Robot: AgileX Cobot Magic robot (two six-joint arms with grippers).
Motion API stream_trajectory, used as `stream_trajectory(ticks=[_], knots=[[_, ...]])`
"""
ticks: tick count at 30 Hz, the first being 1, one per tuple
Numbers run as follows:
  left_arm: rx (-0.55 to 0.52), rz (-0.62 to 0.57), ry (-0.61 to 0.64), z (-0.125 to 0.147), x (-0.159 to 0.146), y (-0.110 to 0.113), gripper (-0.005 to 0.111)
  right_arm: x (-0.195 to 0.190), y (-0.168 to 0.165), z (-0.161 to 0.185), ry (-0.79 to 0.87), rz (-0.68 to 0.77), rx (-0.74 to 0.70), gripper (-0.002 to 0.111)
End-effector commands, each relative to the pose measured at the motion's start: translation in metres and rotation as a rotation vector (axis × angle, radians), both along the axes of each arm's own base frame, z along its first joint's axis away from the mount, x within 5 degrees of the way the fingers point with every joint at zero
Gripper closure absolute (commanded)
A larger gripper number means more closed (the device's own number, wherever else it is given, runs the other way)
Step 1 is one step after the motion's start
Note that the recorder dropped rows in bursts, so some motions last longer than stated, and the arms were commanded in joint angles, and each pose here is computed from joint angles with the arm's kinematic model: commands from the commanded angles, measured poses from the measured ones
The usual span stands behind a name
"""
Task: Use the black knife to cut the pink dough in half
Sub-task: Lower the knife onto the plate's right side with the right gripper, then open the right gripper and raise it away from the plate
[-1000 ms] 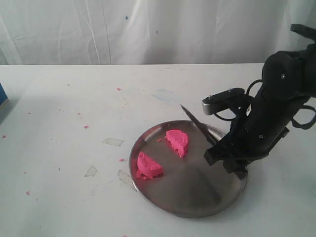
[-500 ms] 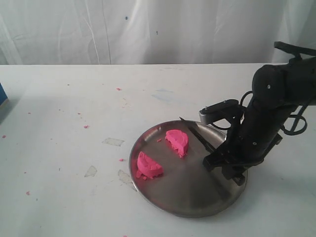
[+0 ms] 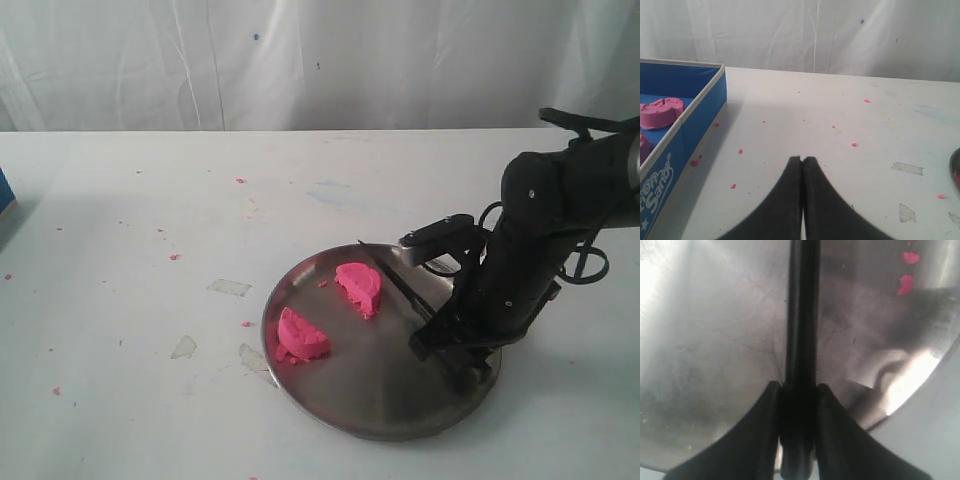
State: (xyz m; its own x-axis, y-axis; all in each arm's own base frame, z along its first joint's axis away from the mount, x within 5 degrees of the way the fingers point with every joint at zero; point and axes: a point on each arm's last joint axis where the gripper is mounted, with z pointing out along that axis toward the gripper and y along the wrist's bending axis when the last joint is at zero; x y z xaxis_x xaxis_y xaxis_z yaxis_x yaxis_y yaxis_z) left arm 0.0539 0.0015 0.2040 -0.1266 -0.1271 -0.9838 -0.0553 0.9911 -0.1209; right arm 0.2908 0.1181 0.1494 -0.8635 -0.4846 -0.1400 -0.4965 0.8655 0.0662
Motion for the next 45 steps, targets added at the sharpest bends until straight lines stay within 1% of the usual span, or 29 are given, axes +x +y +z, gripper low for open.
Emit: stream_trajectory(ticks=[1,5,7,10,12,26,33,40,42,45], knots=[[-0.002,-0.004,-0.009,0.0,0.0,0.0,0.107,0.001,-0.001,-0.001,-0.01,0.003,0.004,0.091],[-0.002,-0.004,-0.009,0.0,0.0,0.0,0.107,0.0,-0.001,-0.001,-0.004,0.0,0.004,0.091],[-0.002,-0.004,-0.009,0.0,0.0,0.0,0.107,0.0,-0.001,-0.001,-0.004,0.0,0.004,0.089],[-0.002,-0.004,-0.009,0.0,0.0,0.0,0.107,0.0,-0.001,-0.001,-0.003,-0.003,0.005,0.08],[-0.002,-0.004,-0.009,0.0,0.0,0.0,0.107,0.0,-0.001,-0.001,-0.003,-0.004,0.006,0.078],[-0.002,-0.004,-0.009,0.0,0.0,0.0,0.107,0.003,-0.001,0.0,-0.025,-0.006,0.012,0.078],[-0.002,-0.004,-0.009,0.0,0.0,0.0,0.107,0.012,0.005,0.016,-0.044,-0.034,0.044,0.078],[-0.002,-0.004,-0.009,0.0,0.0,0.0,0.107,0.017,0.001,0.039,-0.151,-0.028,0.05,0.078],[-0.002,-0.004,-0.009,0.0,0.0,0.0,0.107,0.019,-0.005,0.04,-0.161,-0.061,0.052,0.079],[-0.002,-0.004,-0.009,0.0,0.0,0.0,0.107,0.024,-0.018,0.041,-0.16,-0.12,0.058,0.092]])
